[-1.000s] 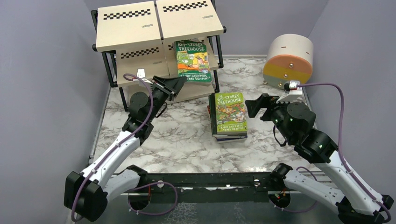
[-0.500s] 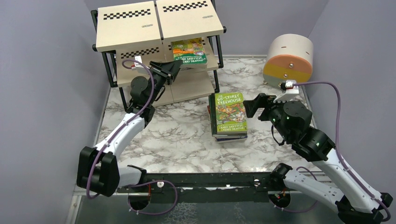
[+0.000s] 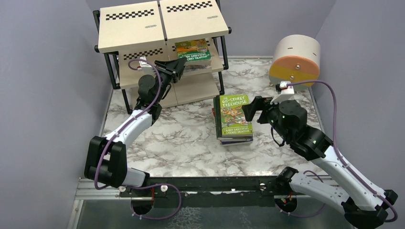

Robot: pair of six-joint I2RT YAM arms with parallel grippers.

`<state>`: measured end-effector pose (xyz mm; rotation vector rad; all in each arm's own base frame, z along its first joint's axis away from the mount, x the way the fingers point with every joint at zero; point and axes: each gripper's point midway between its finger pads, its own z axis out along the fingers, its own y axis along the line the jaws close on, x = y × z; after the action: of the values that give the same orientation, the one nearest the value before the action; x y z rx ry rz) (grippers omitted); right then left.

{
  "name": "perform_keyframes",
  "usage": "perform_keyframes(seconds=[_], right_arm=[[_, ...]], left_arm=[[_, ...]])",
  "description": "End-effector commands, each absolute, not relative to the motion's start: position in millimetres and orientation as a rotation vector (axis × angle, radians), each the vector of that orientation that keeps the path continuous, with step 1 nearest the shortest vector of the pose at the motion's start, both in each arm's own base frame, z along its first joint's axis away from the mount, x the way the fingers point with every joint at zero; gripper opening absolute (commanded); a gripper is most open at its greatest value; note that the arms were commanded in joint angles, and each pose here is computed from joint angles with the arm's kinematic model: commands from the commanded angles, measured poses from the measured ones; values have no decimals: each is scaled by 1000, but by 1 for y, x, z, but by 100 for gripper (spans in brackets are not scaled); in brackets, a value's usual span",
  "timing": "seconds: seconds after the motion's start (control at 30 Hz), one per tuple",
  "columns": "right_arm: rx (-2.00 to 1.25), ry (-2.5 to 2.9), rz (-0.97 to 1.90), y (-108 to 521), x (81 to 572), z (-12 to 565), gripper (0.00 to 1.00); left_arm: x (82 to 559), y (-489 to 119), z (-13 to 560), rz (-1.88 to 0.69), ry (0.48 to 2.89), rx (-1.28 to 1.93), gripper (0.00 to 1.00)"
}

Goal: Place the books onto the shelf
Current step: Place the book on the shelf.

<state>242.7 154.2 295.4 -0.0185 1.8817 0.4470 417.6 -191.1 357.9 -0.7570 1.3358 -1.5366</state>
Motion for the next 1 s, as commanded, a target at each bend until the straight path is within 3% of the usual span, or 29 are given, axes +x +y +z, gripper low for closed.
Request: perform_keyframes(seconds=[0.0,0.97], right_arm=[[-28,1849,496,161,244,303,90],[-16,1871,501,160,240,289,90]], left_arm=[[406,-173,426,-1608,1084,-693,0],[430,-183,389,-1552,1227,-798,0]])
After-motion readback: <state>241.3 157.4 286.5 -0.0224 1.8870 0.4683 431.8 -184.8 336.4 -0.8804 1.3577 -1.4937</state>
